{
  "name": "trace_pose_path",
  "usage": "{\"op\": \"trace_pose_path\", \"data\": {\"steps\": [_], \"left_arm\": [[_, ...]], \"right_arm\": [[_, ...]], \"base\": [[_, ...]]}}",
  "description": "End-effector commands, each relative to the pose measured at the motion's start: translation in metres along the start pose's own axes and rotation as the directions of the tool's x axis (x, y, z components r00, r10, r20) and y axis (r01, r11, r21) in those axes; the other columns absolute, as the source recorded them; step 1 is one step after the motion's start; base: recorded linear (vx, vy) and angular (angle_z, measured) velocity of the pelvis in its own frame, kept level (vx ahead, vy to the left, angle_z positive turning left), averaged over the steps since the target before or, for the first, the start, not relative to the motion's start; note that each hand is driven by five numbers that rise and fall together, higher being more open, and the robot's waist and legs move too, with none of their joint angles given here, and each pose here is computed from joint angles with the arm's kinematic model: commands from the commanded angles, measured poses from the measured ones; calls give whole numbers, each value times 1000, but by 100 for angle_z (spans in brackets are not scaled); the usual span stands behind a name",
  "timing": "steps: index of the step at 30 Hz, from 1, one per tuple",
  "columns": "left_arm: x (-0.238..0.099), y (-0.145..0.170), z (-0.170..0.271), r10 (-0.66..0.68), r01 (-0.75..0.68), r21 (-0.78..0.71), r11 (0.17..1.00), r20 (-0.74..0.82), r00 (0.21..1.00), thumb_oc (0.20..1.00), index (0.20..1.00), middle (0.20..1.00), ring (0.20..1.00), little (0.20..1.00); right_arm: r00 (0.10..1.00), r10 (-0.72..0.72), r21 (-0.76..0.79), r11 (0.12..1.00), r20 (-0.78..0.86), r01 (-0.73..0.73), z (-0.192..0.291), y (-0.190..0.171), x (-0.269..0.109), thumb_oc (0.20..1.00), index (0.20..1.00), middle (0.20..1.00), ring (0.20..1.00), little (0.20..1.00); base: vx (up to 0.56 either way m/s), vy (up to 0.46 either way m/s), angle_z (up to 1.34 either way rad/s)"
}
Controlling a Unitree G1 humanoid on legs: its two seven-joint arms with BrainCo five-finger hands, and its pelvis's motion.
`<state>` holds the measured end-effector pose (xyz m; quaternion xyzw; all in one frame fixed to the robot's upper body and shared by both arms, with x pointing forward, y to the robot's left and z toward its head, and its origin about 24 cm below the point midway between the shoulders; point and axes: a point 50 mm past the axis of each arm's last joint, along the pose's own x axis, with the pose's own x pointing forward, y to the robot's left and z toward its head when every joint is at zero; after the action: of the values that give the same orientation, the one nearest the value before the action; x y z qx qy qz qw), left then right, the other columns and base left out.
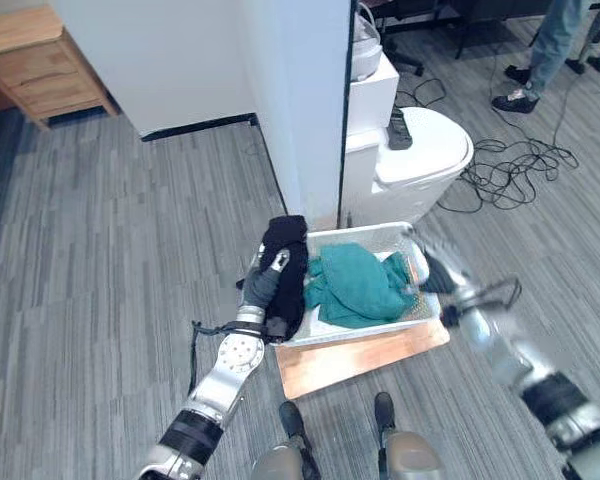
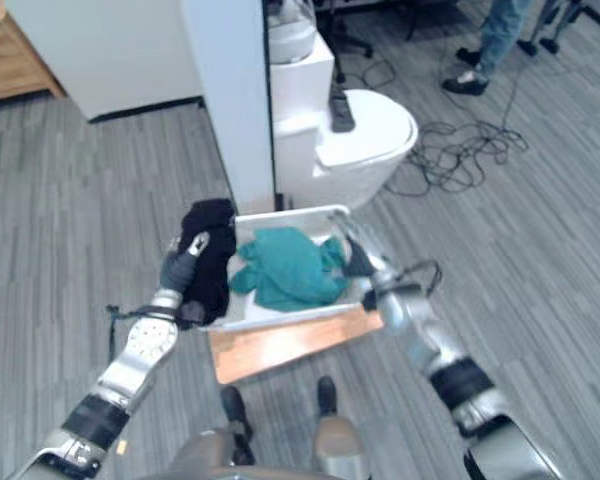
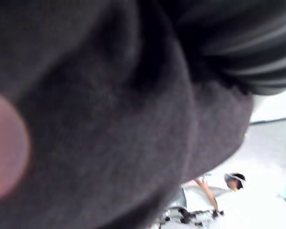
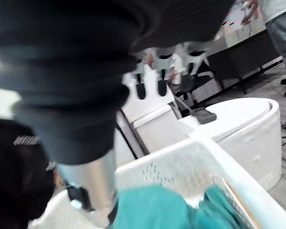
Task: Tidy up the quilt and then pick up the clothes from the bed and put them into the laundry hamper.
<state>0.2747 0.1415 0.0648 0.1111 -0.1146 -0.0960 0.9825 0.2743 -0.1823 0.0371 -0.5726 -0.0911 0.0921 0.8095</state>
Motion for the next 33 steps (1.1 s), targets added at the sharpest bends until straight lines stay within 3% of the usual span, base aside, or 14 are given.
{"op": "trace_pose_path", "data": {"steps": [1, 2, 6, 12, 13, 14, 15, 16, 19, 26, 33], "left_arm": [[35, 24, 77, -55, 54, 14, 998, 322, 945, 200, 200, 200, 200, 200], [12, 44, 62, -76, 65, 54, 996, 258, 963, 200, 200, 200, 200, 200], [11, 46, 47, -51, 32, 99, 995, 201, 978, 200, 200, 200, 200, 200], [27, 49, 10, 87, -92, 283, 955, 29, 996, 200, 200, 200, 200, 200], [30, 50, 3, 111, -105, 299, 949, -4, 994, 269, 269, 269, 269, 269], [32, 51, -3, 128, -111, 315, 942, -34, 991, 777, 777, 777, 777, 777], [32, 51, -3, 128, -111, 315, 942, -34, 991, 777, 777, 777, 777, 777], [33, 52, -9, 145, -116, 329, 937, -63, 987, 1000, 1000, 1000, 1000, 1000], [42, 64, -26, 241, -168, 395, 903, -143, 960, 1000, 1000, 1000, 1000, 1000], [39, 76, -26, 308, -245, 359, 901, -130, 942, 1000, 1000, 1000, 1000, 1000], [-2, 95, -39, 419, -375, 245, 894, -158, 894, 1000, 1000, 1000, 1000, 1000]], "right_arm": [[997, -61, -86, 994, 38, 64, -12, -31, -1, 1000, 1000, 1000, 1000, 1000], [999, 5, -85, 996, -48, -9, -32, -17, -29, 1000, 1000, 1000, 1000, 1000], [995, 83, -37, 996, -57, -85, -32, 0, -39, 1000, 1000, 1000, 1000, 1000], [983, 120, 14, 993, -143, -119, -41, 20, -48, 1000, 1000, 1000, 1000, 1000], [979, 136, 28, 991, -153, -133, -42, 26, -50, 1000, 1000, 1000, 1000, 1000], [976, 147, 37, 989, -162, -142, -42, 30, -52, 1000, 1000, 1000, 1000, 1000], [976, 147, 37, 989, -162, -142, -42, 30, -52, 1000, 1000, 1000, 1000, 1000], [972, 161, 52, 987, -173, -154, -43, 35, -53, 1000, 1000, 1000, 1000, 1000], [952, 226, 88, 973, -208, -212, -43, 57, -58, 1000, 1000, 1000, 1000, 1000], [948, 250, 108, 967, -196, -232, -35, 70, -60, 1000, 1000, 1000, 1000, 1000], [912, 328, 193, 939, -246, -285, -36, 92, -75, 1000, 1000, 1000, 1000, 1000]], "base": [[7, 32, -36], [-21, -3, -34], [-12, 29, -26], [-28, -10, -49], [-2, -26, -24], [-2, -26, -20], [-3, -21, -16], [-21, -33, -8], [-23, -33, 0], [-3, -9, 2], [41, -13, 10]]}}
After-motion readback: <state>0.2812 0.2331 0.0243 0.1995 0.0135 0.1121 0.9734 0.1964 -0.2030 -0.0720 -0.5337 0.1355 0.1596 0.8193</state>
